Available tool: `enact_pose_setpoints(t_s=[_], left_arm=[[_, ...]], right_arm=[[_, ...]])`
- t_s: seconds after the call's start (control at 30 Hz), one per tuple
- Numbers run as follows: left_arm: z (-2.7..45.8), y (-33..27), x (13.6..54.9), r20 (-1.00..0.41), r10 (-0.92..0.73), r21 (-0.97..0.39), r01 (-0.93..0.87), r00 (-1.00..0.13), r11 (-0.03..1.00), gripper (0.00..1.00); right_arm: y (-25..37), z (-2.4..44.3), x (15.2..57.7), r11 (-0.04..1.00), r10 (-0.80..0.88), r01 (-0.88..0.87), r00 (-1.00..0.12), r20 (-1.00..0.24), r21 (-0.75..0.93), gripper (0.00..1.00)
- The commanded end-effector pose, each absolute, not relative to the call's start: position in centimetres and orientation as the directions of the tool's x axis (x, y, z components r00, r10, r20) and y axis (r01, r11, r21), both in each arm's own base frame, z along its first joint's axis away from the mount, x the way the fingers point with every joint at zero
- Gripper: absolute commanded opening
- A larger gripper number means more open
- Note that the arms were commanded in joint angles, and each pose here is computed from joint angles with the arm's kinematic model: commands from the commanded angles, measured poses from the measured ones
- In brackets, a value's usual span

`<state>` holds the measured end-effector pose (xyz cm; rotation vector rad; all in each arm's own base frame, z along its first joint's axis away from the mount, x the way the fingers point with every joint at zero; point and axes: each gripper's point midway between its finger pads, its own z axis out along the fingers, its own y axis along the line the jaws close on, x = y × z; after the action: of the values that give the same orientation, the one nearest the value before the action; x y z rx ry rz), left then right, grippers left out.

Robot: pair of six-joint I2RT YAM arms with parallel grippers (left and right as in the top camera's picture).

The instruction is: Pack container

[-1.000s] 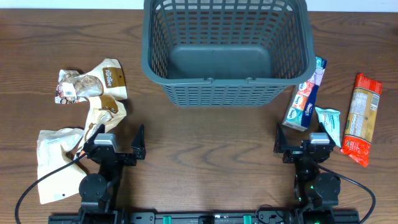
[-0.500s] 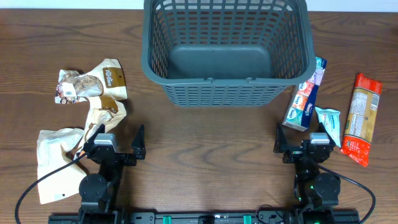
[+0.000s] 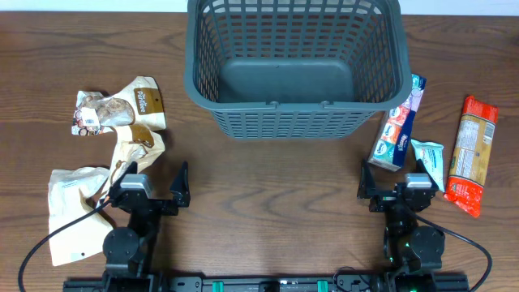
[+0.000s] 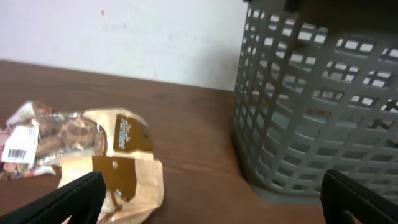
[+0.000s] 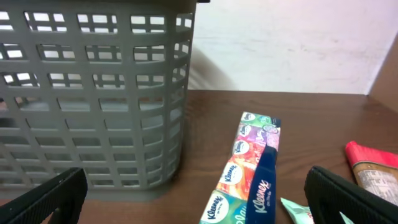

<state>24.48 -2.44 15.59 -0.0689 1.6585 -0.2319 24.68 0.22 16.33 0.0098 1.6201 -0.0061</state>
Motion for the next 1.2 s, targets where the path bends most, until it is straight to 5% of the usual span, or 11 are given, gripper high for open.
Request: enact_pose_setpoints(t_s=[0.0, 0.2, 0.6, 0.9, 1.17], left_arm=[[18.0, -1.3, 24.3, -0.970, -0.235, -0.237, 0.031, -0.071, 0.971, 0.99], [25.0, 0.1, 24.3, -0.990, -0.119, -0.116, -0.041, -0.082, 0.992, 0.98], [30.4, 1.6, 30.3, -0.878, -0.084, -0.028, -0.124, -0.471, 0.992, 0.99], [26.6, 6.8, 28.8, -0.594, -0.223, 0.029, -0.297, -0.773, 0.954, 0.98], [20.4, 9.7, 27.4, -0.331, -0.346, 0.064, -0.386, -0.878, 0.920, 0.98]], right_arm=[[0.2, 16.4, 24.7, 0.998, 0.054, 0.012, -0.045, -0.998, 0.054, 0.99], [0.2, 16.4, 24.7, 0.995, 0.096, 0.014, -0.043, -0.994, 0.095, 0.99], [0.2, 17.6, 24.7, 0.995, 0.095, 0.021, -0.105, -0.990, 0.093, 0.99], [-0.4, 20.4, 27.0, 0.999, 0.019, 0.041, -0.281, -0.960, 0.008, 0.99], [-1.0, 18.8, 29.6, 0.998, 0.025, 0.061, -0.425, -0.905, -0.001, 0.99]])
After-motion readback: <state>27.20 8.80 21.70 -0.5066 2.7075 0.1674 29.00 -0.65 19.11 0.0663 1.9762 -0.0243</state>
